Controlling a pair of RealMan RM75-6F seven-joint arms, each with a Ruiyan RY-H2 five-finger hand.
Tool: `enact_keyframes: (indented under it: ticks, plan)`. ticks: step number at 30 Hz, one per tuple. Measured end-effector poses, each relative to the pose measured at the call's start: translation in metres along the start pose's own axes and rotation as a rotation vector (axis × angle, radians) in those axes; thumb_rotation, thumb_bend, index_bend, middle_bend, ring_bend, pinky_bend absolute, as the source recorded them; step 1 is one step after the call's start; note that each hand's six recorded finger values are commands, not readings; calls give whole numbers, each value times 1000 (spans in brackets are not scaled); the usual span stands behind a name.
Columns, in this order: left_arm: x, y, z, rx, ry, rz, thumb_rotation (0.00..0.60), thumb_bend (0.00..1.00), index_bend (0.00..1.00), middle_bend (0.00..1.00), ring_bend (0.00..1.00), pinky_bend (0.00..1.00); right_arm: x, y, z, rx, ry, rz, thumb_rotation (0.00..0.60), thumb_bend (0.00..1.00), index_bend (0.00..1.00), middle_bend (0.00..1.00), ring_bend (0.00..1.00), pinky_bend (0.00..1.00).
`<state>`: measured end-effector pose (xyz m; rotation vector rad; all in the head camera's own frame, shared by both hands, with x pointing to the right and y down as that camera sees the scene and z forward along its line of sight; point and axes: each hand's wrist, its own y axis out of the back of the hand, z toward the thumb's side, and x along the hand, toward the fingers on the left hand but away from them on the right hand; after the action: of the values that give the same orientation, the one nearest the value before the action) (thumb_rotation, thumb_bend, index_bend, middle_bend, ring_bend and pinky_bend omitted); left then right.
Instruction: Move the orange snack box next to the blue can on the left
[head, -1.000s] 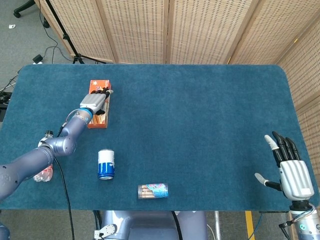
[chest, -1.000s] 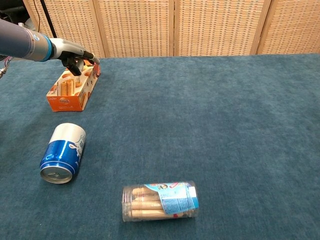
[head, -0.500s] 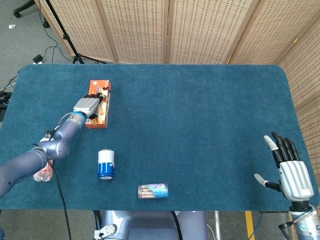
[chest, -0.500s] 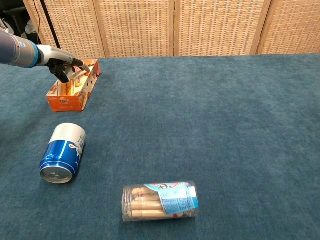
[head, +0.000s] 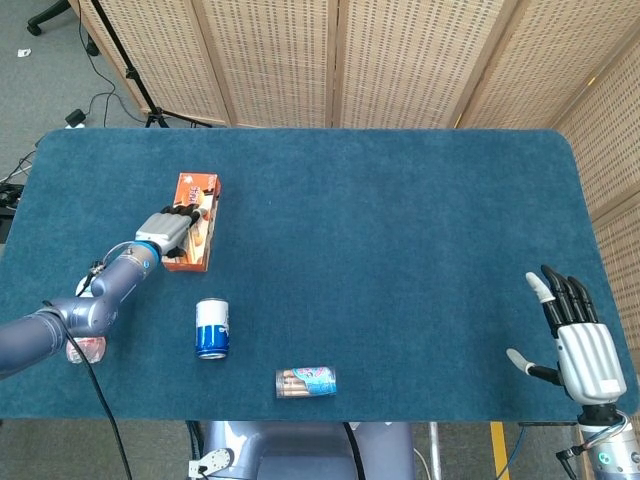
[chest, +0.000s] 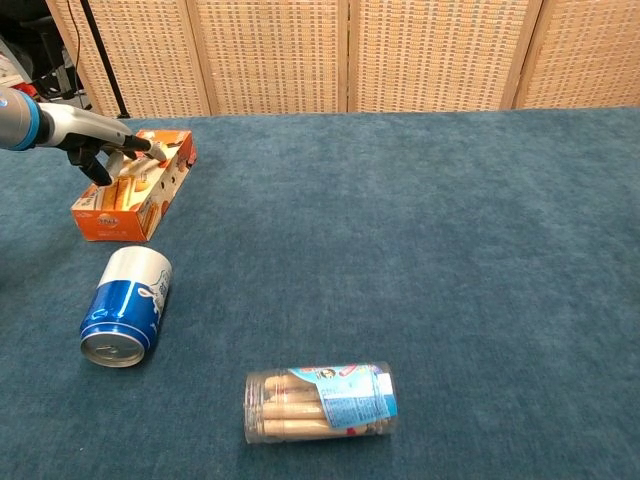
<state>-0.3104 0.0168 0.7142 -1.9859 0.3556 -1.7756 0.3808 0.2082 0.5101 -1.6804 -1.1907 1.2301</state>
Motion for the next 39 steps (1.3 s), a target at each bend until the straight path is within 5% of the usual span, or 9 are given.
enact_keyframes:
  ticks: [11,39]
  plan:
    - [-35,-24,-1,47,-15,-93,600,1000,84,22,0,45,1,1,1,-5,3,-1,600,0,0,0,0,0]
    - [-67,-40,-29,111,50,-97,600,1000,85,22,0,44,4,4,3,-16,11,-7,600,0,0,0,0,0]
